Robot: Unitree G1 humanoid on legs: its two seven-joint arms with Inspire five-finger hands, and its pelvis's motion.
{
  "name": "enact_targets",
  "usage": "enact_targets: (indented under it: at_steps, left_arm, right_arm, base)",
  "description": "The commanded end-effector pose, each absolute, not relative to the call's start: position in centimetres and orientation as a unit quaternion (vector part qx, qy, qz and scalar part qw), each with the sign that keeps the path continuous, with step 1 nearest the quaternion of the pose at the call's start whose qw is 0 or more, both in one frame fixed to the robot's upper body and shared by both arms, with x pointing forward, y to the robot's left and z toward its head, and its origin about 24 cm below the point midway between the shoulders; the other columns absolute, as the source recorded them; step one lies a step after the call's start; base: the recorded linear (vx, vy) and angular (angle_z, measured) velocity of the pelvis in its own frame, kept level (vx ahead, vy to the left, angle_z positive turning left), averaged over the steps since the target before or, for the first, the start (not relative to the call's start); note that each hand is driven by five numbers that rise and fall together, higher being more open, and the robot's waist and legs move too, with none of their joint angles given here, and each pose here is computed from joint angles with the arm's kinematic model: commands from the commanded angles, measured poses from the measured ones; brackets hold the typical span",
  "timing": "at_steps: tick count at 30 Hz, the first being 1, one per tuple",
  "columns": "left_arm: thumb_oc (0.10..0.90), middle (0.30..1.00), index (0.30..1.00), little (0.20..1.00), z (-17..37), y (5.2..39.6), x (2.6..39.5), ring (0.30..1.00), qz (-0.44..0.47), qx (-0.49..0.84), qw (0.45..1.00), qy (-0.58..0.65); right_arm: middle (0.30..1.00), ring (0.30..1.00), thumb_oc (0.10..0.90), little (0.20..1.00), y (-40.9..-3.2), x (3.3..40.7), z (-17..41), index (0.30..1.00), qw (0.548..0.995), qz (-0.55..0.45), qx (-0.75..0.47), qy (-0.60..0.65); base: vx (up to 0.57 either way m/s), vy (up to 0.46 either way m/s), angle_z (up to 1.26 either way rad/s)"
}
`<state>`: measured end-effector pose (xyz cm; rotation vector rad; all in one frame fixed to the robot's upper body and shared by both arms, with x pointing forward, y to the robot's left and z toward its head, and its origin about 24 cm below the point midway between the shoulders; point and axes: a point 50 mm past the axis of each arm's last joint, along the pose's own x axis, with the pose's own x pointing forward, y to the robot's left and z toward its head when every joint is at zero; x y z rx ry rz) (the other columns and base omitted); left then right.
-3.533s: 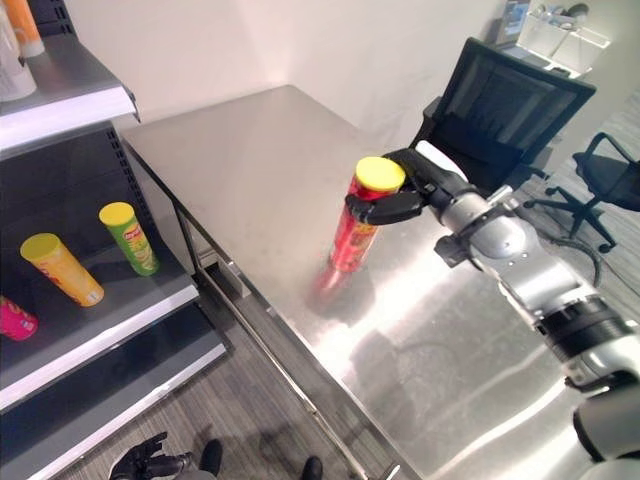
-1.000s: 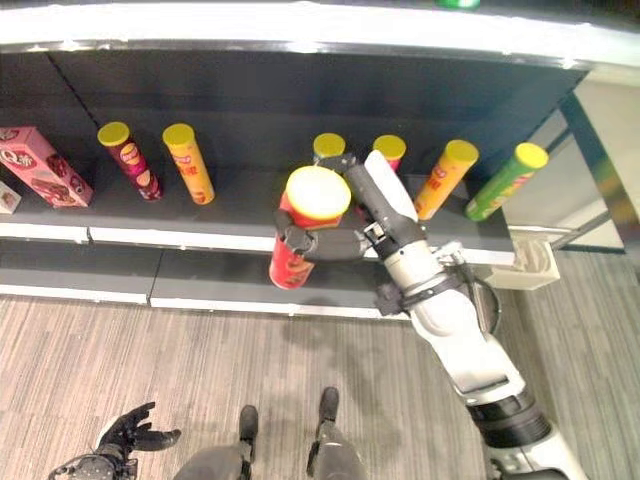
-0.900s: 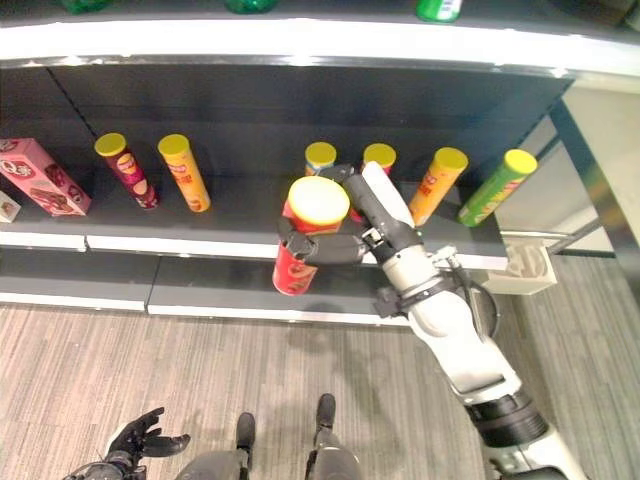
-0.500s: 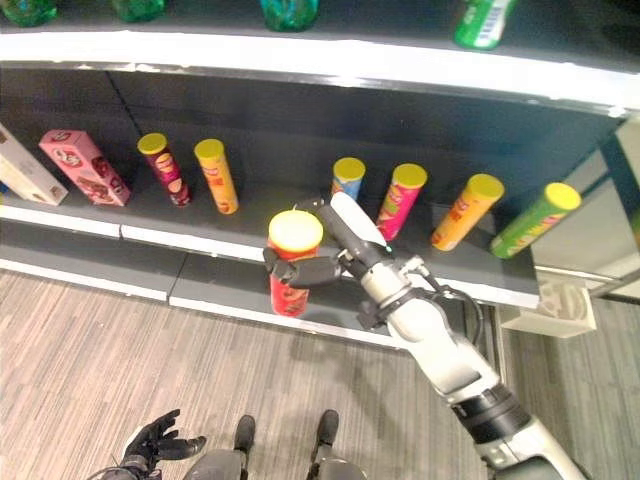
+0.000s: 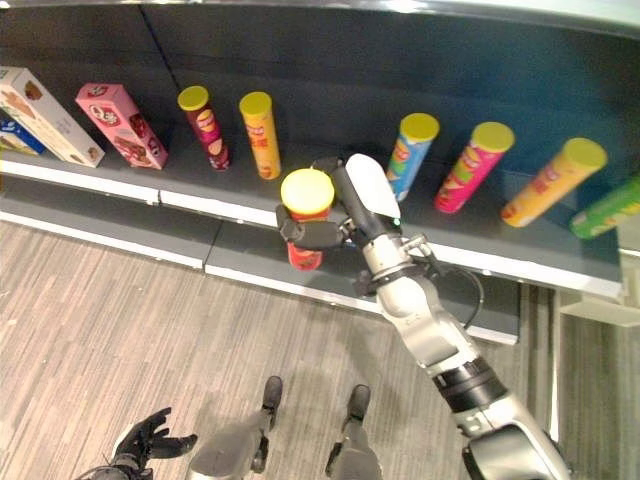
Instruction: Put the goods on the table back onto the shelves and tidy them up.
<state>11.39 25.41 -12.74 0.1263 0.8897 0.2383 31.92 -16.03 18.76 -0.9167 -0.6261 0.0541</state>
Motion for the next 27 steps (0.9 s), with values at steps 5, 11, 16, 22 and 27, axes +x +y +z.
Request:
enact_targets:
  at_steps: [5, 11, 16, 22, 27]
  left_arm:
    - [0.8, 0.9, 0.9, 0.9, -12.1, 26.0, 11.9, 0.9, 0.107, 0.095, 0.904, 0.402]
    - [0.8, 0.9, 0.9, 0.9, -11.8, 24.6, 13.2, 0.9, 0.089, 0.077, 0.918, 0.379]
    - [0.8, 0.9, 0.9, 0.9, -11.6, 24.2, 13.8, 0.9, 0.086, 0.076, 0.921, 0.371]
    - [0.8, 0.9, 0.9, 0.9, -10.9, 23.7, 15.2, 0.9, 0.082, 0.069, 0.933, 0.343]
    - [0.8, 0.9, 0.9, 0.9, -10.6, 23.6, 15.7, 0.9, 0.08, 0.07, 0.937, 0.334]
  right_arm:
    - [0.3, 0.3, 0.4, 0.3, -16.7, 33.1, 29.7, 0.3, 0.766, -0.115, -0.438, -0.456]
    - [0.3, 0.3, 0.4, 0.3, -21.0, 34.1, 32.6, 0.3, 0.756, -0.22, -0.437, -0.435]
    - [0.3, 0.3, 0.4, 0.3, -21.4, 33.9, 33.9, 0.3, 0.747, -0.248, -0.423, -0.448]
    - [0.3, 0.3, 0.4, 0.3, -22.2, 34.4, 34.9, 0.3, 0.744, -0.282, -0.413, -0.442]
    - [0.3, 0.3, 0.4, 0.3, -22.8, 34.4, 35.7, 0.3, 0.739, -0.304, -0.408, -0.442]
  base:
    - [-0.01, 0.061, -0.02]
    - [-0.02, 0.034, 0.14]
    - [0.02, 0.011, 0.08]
    - [0.01, -0.013, 0.11]
    - [0.01, -0.009, 0.11]
